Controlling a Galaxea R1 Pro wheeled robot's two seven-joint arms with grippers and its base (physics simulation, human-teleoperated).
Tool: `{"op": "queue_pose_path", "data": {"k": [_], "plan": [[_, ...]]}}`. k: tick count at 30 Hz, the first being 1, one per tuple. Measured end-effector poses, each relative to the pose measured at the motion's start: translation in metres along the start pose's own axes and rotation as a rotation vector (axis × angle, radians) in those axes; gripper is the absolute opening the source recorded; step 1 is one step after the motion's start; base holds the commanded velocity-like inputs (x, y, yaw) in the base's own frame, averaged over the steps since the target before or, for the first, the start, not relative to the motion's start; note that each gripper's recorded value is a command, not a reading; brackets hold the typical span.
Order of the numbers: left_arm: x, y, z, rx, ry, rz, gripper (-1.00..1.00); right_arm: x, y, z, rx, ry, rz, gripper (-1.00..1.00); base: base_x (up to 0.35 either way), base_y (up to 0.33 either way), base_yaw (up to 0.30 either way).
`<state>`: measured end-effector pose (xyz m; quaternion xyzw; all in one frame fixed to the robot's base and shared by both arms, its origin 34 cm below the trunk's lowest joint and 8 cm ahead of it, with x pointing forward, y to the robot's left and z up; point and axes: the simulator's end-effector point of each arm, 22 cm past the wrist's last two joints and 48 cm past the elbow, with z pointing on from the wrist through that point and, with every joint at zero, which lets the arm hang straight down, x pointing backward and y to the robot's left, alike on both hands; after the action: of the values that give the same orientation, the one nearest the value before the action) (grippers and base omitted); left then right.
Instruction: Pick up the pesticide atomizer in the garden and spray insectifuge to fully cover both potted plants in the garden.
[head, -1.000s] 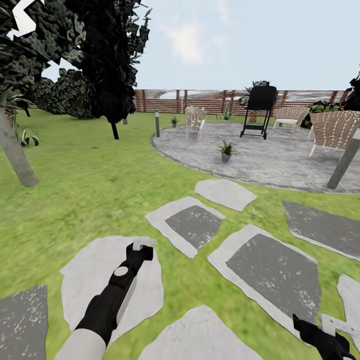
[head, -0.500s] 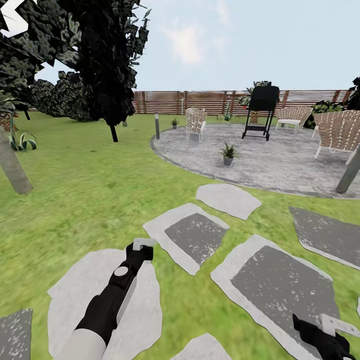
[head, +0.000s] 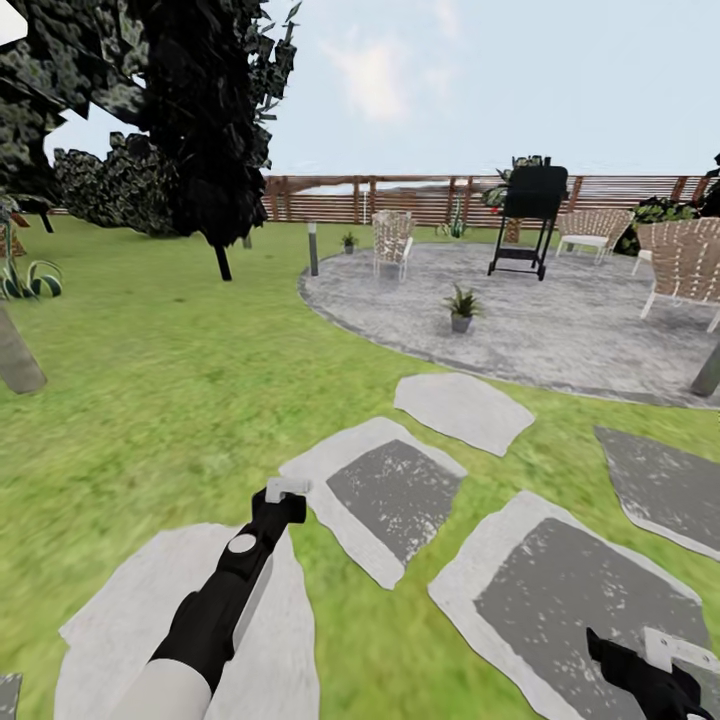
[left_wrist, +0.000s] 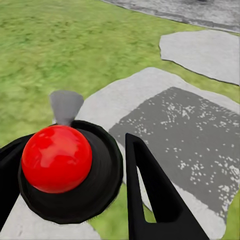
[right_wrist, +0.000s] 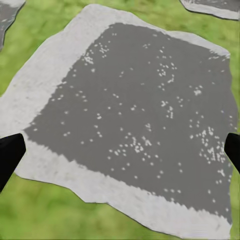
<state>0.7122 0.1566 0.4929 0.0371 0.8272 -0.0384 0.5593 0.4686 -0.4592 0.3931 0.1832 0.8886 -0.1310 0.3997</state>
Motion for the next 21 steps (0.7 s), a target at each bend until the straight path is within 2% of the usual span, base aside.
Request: {"op": "queue_pose_path", "data": {"k": [8,21], "plan": [[0.016,0.001,-0.001,-0.001,0.071,0.003,-1.0,0.001,-0.001,0.0,0.003,0.005,0.001,1.0,0.323,0.0,0.0],[0.019,0.003,-0.001,-0.004,0.079,0.004,-1.0,0.003,0.003,0.0,-0.002,0.01,0.004,1.0,0.306,0.0,0.0]]}}
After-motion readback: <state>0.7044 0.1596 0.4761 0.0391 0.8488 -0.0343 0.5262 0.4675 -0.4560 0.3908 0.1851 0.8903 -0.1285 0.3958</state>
